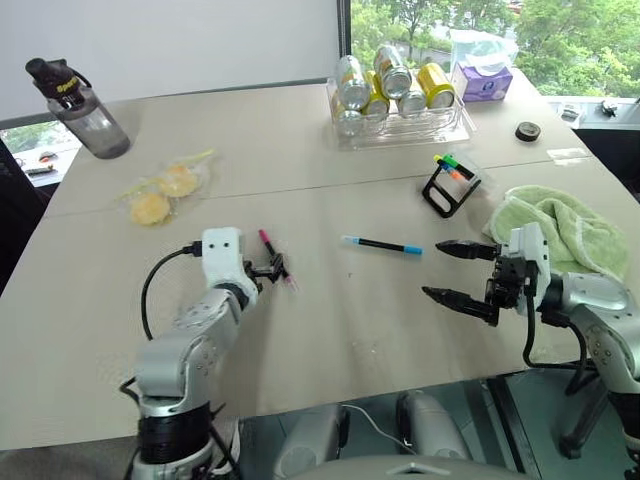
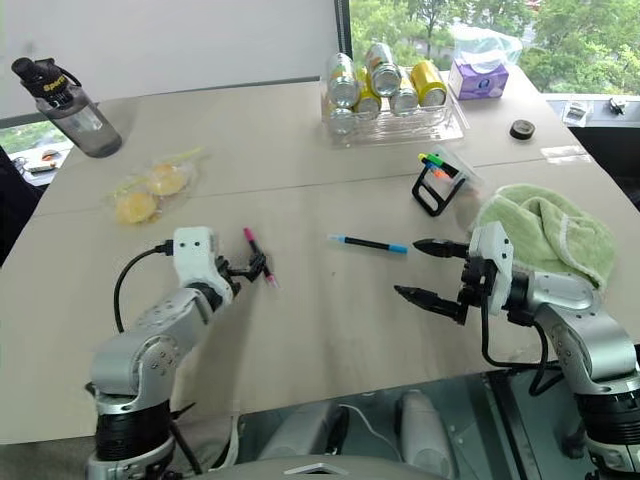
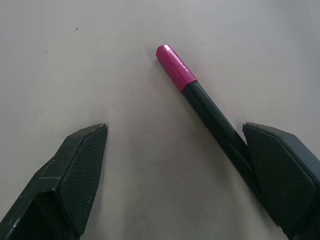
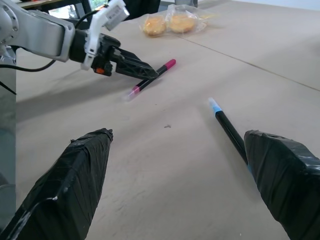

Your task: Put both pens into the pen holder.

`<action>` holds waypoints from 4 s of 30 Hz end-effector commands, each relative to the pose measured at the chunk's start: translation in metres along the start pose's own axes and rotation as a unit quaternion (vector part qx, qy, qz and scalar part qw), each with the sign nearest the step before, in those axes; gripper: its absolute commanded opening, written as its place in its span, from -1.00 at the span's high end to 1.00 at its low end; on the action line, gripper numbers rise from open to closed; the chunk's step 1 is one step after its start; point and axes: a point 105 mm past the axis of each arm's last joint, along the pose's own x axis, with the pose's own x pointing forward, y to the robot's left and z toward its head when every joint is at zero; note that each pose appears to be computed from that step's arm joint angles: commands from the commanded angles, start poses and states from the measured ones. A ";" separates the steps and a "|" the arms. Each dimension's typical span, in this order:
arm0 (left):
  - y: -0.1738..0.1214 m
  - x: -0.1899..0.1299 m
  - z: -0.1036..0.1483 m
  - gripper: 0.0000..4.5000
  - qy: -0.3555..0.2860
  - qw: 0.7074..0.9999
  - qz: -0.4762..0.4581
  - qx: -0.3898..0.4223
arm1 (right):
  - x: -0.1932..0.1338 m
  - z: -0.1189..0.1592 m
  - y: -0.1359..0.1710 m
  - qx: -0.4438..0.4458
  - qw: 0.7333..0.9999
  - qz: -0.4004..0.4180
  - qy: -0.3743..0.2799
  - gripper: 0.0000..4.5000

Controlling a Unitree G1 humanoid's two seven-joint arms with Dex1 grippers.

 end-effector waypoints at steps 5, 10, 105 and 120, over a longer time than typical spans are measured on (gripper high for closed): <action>-0.008 0.002 -0.015 -0.97 0.061 0.997 0.035 0.030 | -0.007 0.009 0.005 -0.020 1.000 0.011 0.007 -1.00; 0.003 -0.004 -0.040 -0.39 0.144 0.981 0.104 0.078 | -0.006 0.011 0.009 -0.014 1.000 0.018 0.003 -1.00; -0.130 -0.076 0.077 -0.88 -0.198 0.842 -0.473 0.170 | 0.062 0.125 -0.116 -0.388 0.906 -0.117 0.122 0.95; -0.128 -0.073 0.075 -0.91 -0.196 0.844 -0.467 0.177 | 0.058 0.126 -0.133 -0.372 0.912 -0.146 0.093 -0.87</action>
